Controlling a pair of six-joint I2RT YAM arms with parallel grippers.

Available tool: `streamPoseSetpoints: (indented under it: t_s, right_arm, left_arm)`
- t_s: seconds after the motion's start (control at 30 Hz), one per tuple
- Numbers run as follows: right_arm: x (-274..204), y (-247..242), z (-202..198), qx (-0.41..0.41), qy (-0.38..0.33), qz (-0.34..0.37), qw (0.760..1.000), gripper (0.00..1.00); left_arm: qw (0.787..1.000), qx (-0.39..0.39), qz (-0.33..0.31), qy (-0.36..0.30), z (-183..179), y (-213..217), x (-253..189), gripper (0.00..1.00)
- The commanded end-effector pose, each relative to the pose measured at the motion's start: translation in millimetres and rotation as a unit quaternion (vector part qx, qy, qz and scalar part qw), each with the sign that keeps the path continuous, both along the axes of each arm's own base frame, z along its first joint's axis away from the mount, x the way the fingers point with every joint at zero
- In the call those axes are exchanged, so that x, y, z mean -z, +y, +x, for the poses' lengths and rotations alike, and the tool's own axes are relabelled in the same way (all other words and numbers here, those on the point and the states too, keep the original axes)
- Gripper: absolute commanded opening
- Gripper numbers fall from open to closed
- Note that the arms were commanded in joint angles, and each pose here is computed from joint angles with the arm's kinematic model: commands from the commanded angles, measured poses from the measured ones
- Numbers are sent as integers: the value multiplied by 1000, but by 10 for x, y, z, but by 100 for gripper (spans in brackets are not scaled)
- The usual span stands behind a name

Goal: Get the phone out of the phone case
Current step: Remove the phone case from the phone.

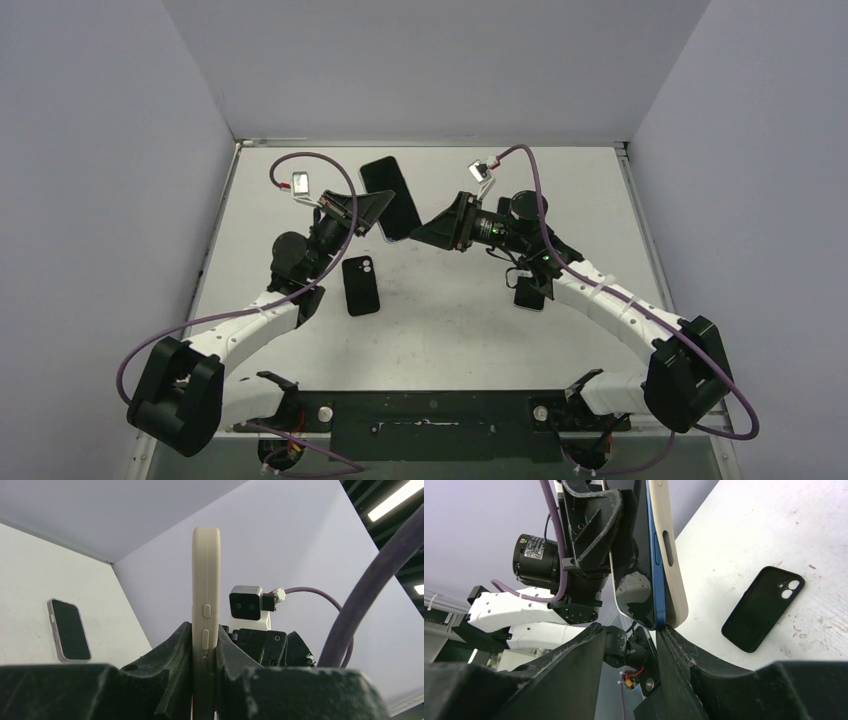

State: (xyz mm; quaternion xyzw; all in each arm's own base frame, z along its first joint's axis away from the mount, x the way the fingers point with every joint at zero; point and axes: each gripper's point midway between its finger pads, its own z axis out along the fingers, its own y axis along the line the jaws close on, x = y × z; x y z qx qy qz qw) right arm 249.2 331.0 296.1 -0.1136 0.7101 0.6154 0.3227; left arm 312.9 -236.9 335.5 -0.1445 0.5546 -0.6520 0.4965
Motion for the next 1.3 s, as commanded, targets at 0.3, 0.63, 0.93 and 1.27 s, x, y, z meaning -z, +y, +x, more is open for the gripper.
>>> streamPoseSetpoints:
  t_s: [0.3,0.63,0.93,1.27]
  right_arm:
    - [-909,111,92,-11,-136,121,983,41]
    - [-1091,4,229,7,-164,134,977,41]
    - [-1180,-21,292,-4,-171,138,976,41]
    - [-1123,250,120,-61,-159,141,975,36]
  left_arm:
    - [977,194,-41,-74,-802,-532,-353,0]
    - [965,237,-42,-99,-1015,-611,-396,0]
    - [957,267,-32,-114,-1106,-677,-404,0]
    - [943,304,-1,-136,-1172,-905,-422,0]
